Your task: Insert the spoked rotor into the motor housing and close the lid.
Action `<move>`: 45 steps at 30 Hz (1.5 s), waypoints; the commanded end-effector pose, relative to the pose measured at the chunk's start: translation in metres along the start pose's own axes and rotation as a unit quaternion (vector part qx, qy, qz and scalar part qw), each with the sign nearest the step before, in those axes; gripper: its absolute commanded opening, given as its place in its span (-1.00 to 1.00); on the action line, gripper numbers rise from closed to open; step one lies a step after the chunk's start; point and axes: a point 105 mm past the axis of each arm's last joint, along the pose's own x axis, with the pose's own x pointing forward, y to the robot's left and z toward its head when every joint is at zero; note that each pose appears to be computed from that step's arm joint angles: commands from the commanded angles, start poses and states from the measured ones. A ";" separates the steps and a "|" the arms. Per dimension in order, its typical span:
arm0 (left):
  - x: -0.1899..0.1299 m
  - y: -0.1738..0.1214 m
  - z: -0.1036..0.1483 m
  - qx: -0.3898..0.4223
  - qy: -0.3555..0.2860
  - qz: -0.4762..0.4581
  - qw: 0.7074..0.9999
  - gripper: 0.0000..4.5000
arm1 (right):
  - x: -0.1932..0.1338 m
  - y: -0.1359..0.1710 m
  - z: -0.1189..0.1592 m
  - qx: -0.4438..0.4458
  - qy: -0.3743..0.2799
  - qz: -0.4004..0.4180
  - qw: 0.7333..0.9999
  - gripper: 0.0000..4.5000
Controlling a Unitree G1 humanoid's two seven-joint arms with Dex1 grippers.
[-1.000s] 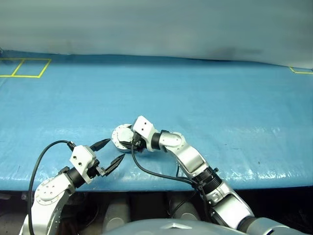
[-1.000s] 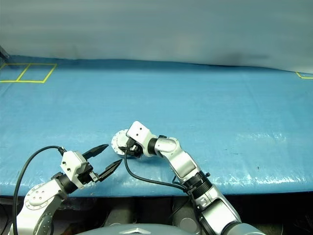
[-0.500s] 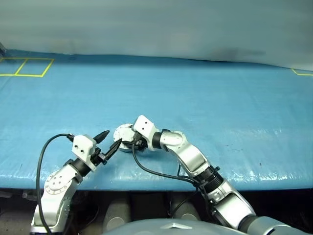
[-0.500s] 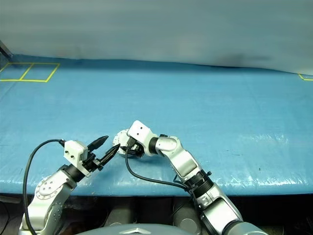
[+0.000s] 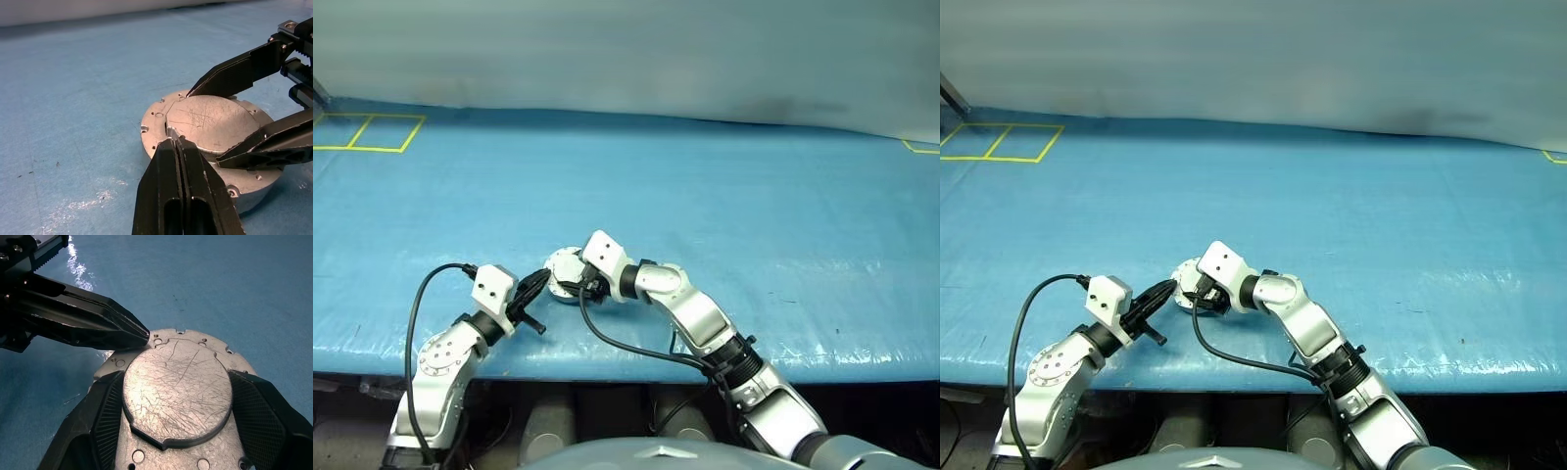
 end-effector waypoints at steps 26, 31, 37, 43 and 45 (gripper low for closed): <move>0.006 -0.009 -0.009 0.018 0.034 -0.028 0.999 -1.00 | -0.048 -0.012 0.046 0.097 -0.128 -0.007 0.987 0.99; 0.006 -0.009 -0.010 0.020 0.036 -0.031 0.999 -1.00 | -0.069 -0.027 0.038 0.257 -0.151 -0.020 0.954 0.99; 0.009 -0.009 -0.009 0.024 0.034 -0.036 0.998 -1.00 | -0.064 -0.017 -0.015 0.449 -0.091 -0.009 0.889 0.99; 0.008 -0.009 -0.008 0.027 0.034 -0.040 0.998 -1.00 | -0.056 -0.016 -0.027 0.523 -0.085 -0.013 0.848 0.99; 0.007 -0.008 -0.008 0.029 0.035 -0.038 0.998 -1.00 | -0.051 -0.010 -0.027 0.538 -0.081 0.002 0.839 0.99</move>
